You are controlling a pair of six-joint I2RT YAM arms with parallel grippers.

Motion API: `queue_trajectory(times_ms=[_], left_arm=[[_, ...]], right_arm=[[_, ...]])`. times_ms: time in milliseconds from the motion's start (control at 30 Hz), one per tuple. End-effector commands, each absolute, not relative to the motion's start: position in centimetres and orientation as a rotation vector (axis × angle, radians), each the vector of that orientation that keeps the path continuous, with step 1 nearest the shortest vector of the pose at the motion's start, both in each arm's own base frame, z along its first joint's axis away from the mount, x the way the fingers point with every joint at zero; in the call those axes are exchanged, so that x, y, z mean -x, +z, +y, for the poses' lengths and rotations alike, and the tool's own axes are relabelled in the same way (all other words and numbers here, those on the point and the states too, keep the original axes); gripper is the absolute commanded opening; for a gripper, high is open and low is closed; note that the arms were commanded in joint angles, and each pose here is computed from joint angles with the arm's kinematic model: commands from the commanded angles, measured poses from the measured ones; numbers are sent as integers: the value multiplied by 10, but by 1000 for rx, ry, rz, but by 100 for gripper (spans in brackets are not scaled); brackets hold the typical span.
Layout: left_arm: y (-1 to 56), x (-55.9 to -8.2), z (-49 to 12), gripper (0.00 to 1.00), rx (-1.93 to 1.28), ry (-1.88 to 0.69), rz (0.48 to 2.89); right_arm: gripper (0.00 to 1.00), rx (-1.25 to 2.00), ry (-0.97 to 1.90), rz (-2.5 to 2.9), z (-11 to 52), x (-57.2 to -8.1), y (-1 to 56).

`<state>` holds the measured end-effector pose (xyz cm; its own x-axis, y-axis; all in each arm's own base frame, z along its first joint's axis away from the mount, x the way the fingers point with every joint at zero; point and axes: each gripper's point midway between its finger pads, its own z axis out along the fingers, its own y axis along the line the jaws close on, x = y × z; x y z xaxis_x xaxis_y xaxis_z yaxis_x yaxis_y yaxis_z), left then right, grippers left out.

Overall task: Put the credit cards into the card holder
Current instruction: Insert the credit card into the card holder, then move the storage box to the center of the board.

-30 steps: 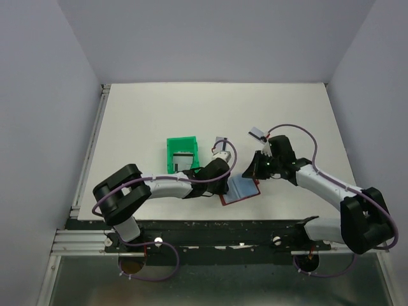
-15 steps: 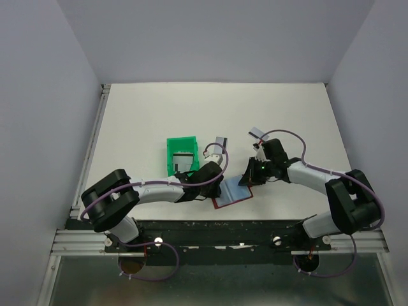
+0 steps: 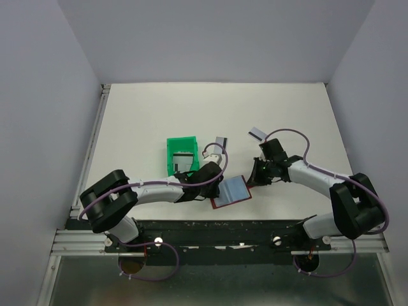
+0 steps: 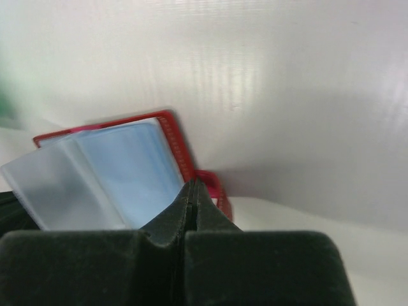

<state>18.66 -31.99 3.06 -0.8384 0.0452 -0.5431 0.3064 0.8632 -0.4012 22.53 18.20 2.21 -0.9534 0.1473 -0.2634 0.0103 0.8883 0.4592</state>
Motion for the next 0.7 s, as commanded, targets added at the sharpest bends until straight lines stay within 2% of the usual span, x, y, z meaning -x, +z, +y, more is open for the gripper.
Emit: queue_trajectory(times_ms=[0,167,300,400,667], left_arm=[[30,-184,-286,1,-254,-475,2529],[48,-186,-266,1,-212,-420,2492],[59,-184,-257,2,-196,-423,2467],[51,-180,-251,2,-185,-407,2486],[11,-162,-247,1,-136,-400,2599]], right_arm=[[0,-250,439,2779,150,-220,21],[0,-284,452,2727,147,-218,32],[0,-191,633,2608,166,-226,55],[0,-146,739,2553,180,-231,71],[1,-165,711,2536,176,-235,77]])
